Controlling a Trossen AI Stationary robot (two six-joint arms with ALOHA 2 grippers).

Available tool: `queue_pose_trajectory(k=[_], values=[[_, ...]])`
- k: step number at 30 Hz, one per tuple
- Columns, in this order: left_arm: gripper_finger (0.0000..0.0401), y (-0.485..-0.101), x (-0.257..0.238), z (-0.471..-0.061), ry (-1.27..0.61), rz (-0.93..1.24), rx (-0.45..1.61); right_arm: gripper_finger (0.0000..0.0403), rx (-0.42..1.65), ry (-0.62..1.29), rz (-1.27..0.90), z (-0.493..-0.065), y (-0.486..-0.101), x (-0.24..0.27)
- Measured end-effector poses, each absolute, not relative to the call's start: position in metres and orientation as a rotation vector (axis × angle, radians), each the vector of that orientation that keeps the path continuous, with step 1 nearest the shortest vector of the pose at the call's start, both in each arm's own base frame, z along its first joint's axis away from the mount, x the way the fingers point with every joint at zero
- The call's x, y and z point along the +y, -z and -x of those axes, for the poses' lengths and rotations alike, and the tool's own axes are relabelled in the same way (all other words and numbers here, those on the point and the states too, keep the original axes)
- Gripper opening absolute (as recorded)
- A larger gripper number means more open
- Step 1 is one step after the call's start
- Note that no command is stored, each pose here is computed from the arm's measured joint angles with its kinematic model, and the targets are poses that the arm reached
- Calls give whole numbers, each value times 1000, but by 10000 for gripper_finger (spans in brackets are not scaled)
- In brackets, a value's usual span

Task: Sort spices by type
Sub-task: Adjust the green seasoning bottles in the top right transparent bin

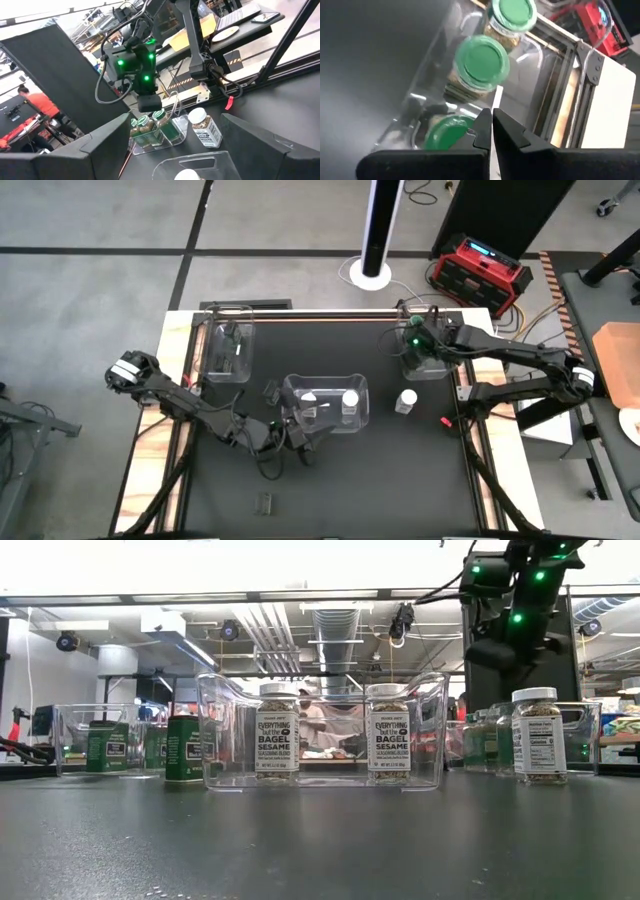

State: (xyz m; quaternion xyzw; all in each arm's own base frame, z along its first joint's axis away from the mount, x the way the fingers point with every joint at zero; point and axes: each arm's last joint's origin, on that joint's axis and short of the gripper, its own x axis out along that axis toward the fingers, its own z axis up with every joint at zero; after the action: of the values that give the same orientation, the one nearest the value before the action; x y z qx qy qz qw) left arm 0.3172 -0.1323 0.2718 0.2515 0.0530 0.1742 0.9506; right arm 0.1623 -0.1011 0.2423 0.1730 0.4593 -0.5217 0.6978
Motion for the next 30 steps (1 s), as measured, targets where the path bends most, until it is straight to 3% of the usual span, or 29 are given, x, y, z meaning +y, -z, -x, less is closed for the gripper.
queue_pose_trajectory(k=[7, 17, 30], values=[[290, -272, -132, -318, -355, -510, 107, 9, 898, 1143, -364, -175, -245, -113], [290, -271, -132, -318, -353, -509, 115, 9, 1019, 1216, -337, -184, -222, -128], [290, -270, -132, -318, -353, -515, 124, 9, 1018, 1235, -323, -182, -224, -128]])
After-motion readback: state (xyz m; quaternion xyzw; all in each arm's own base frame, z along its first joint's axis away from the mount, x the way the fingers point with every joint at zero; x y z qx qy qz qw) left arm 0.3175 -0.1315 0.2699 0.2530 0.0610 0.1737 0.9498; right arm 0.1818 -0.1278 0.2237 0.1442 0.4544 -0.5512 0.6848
